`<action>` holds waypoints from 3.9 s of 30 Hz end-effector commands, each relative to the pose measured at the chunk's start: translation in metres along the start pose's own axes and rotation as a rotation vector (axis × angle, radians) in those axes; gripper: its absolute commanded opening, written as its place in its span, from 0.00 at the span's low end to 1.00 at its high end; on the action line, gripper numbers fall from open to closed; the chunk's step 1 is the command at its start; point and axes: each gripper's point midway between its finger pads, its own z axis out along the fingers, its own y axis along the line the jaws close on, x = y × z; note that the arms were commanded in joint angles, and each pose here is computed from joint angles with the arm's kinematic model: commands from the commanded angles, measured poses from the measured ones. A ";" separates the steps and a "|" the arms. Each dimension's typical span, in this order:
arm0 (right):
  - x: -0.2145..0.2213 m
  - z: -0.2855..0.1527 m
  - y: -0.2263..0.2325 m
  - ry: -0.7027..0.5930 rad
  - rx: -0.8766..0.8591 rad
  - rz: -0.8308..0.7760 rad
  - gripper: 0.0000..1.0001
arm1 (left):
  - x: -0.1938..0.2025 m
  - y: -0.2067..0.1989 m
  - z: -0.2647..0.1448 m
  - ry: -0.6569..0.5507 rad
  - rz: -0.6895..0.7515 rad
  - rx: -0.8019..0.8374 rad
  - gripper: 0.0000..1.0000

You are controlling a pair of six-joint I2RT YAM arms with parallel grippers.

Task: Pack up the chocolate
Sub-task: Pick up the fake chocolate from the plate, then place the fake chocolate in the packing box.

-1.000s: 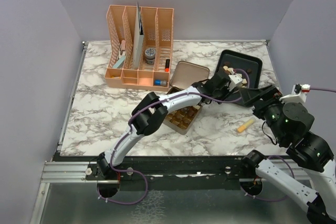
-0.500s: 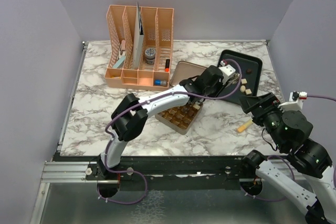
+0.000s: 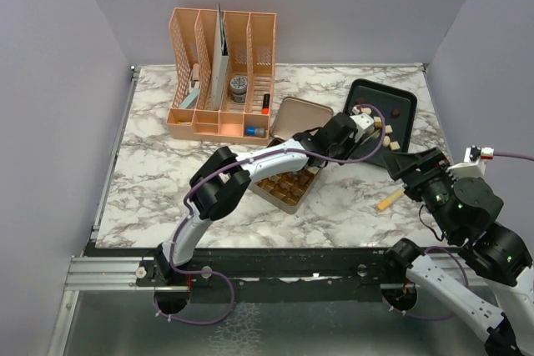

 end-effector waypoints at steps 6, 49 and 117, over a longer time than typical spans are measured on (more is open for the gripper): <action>-0.016 -0.005 0.012 -0.029 -0.007 0.012 0.89 | -0.013 -0.008 0.022 -0.058 0.034 0.019 0.43; -0.033 -0.009 0.010 -0.097 0.012 -0.005 0.89 | -0.008 -0.025 0.082 -0.061 0.090 0.025 0.50; 0.028 0.053 -0.038 0.089 0.440 -0.103 0.94 | -0.037 0.133 -0.209 0.063 -0.432 -0.275 0.32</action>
